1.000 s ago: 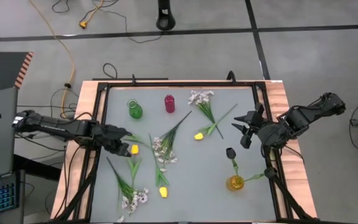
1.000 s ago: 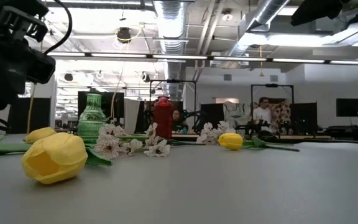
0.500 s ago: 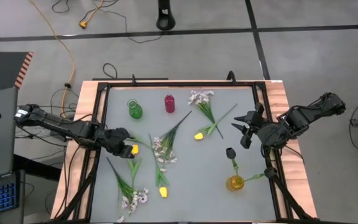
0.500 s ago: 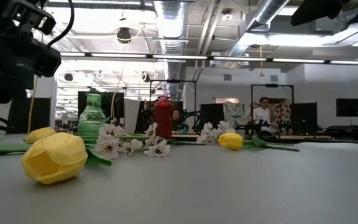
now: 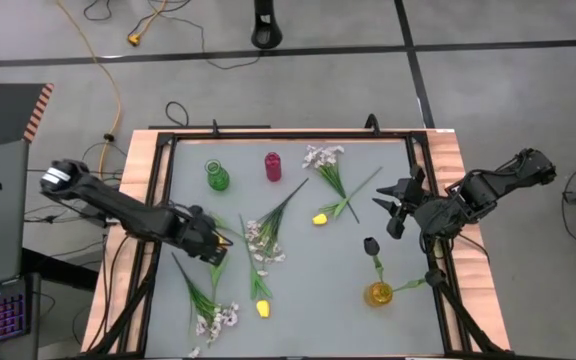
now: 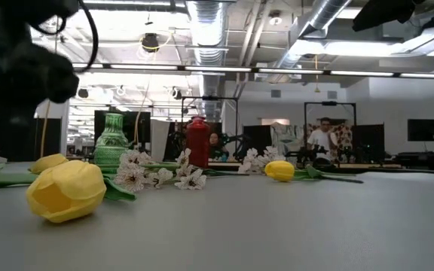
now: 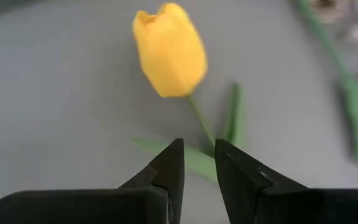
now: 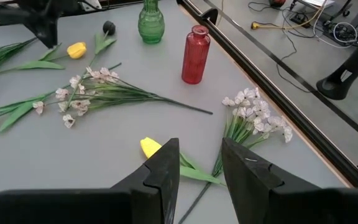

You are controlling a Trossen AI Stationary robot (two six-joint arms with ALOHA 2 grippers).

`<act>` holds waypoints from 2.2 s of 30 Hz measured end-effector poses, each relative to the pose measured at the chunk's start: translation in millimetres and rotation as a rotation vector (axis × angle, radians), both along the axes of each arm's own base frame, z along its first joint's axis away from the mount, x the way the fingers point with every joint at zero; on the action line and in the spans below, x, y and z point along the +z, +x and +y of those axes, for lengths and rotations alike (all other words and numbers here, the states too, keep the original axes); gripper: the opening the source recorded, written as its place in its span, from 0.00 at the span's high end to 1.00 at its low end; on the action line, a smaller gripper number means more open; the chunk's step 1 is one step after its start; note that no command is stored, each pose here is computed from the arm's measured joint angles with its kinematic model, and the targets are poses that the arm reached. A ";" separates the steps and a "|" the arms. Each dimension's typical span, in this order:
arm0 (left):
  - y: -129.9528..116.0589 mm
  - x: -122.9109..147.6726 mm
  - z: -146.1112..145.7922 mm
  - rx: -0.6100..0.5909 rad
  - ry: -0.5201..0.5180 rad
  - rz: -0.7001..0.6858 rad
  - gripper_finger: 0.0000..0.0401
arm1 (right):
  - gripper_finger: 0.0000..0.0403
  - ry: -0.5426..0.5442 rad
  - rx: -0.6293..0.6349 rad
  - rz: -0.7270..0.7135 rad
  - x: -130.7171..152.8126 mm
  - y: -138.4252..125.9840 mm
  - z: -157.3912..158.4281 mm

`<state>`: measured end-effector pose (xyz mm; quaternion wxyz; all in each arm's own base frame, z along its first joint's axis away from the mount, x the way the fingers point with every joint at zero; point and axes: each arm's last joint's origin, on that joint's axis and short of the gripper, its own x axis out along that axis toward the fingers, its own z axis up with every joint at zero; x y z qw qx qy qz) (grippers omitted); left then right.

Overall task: Sort flowers into vase by color
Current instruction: Put the top left yellow tulip into the red vase

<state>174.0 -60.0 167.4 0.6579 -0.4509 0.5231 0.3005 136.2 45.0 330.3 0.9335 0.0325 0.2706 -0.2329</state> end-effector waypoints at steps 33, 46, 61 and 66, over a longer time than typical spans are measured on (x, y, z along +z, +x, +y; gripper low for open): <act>27.1 -13.1 -6.4 -0.075 0.174 0.046 0.99 | 0.64 -0.003 0.000 0.006 -0.3 -0.5 -0.2; 53.4 28.7 0.4 -0.161 0.269 -0.110 1.00 | 0.64 -0.003 0.000 0.005 -0.2 -0.5 -0.2; 89.3 118.2 43.7 -0.245 0.714 -0.531 1.00 | 0.64 -0.003 0.000 0.005 -0.2 -0.5 -0.2; 99.4 148.8 72.1 -0.255 0.929 -0.732 1.00 | 0.64 -0.003 0.000 0.005 -0.2 -0.5 -0.2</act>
